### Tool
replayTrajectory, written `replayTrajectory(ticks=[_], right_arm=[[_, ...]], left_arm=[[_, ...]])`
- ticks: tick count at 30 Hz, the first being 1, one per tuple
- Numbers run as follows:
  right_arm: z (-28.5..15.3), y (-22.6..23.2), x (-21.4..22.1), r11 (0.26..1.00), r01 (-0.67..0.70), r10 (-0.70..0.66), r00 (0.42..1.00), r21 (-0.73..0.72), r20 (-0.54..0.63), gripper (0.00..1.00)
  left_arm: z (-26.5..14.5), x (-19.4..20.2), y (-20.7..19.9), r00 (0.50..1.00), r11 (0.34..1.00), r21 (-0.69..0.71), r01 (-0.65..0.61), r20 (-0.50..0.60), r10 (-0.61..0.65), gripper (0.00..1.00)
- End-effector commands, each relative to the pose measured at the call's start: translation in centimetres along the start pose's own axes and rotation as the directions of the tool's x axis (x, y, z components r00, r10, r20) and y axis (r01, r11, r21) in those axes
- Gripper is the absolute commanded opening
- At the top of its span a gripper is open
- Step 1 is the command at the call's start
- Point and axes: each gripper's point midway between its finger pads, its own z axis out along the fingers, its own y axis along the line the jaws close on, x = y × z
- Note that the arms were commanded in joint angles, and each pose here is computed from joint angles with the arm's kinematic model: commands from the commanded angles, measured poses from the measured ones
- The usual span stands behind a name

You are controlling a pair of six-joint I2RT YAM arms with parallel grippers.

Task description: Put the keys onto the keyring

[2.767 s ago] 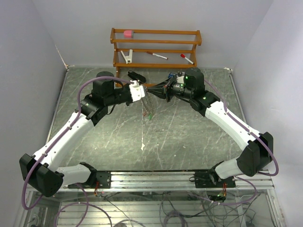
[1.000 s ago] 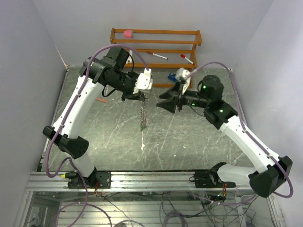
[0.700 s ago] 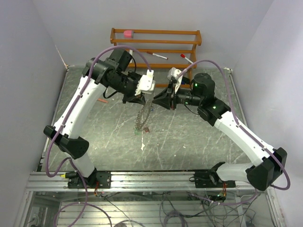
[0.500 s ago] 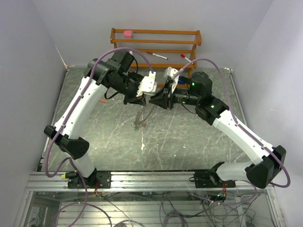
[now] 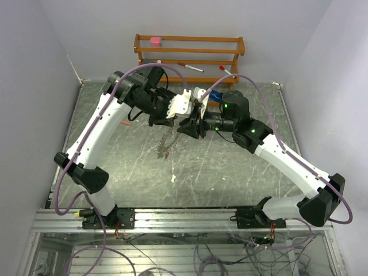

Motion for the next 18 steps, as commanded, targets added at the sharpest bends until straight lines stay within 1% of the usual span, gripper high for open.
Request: replayTrajectory(ticks=[1,6,11,15,18], right_arm=[[0.2,0.5,-0.1,1.000,0.020,-0.020,1.000,0.005,0.005,0.29],[0.8,0.4,-0.4,1.000,0.026,-0.026,0.999,0.003,0.021,0.29],[0.8,0.4,-0.3,1.000,0.028,-0.028,0.999,0.007,0.034,0.28],[0.6,0.6,0.1,1.000,0.014,-0.014,0.999,0.003,0.031,0.28],[0.4,0.8,0.1,1.000,0.005,-0.005,0.999,0.003,0.032,0.27]], left_arm=[[-0.9,-1.7,-0.6,0.998,1.000,-0.008,-0.031,0.055,0.031,0.07],[-0.6,-2.7,-1.6,0.993,0.999,0.038,-0.025,0.115,0.020,0.07],[-0.4,-3.0,-2.6,0.986,0.996,0.072,-0.051,0.160,0.039,0.07],[-0.7,-3.7,-2.5,0.979,0.997,0.046,-0.067,0.194,0.057,0.07],[-0.9,-3.7,-2.4,0.979,0.996,0.027,-0.080,0.191,0.074,0.07]])
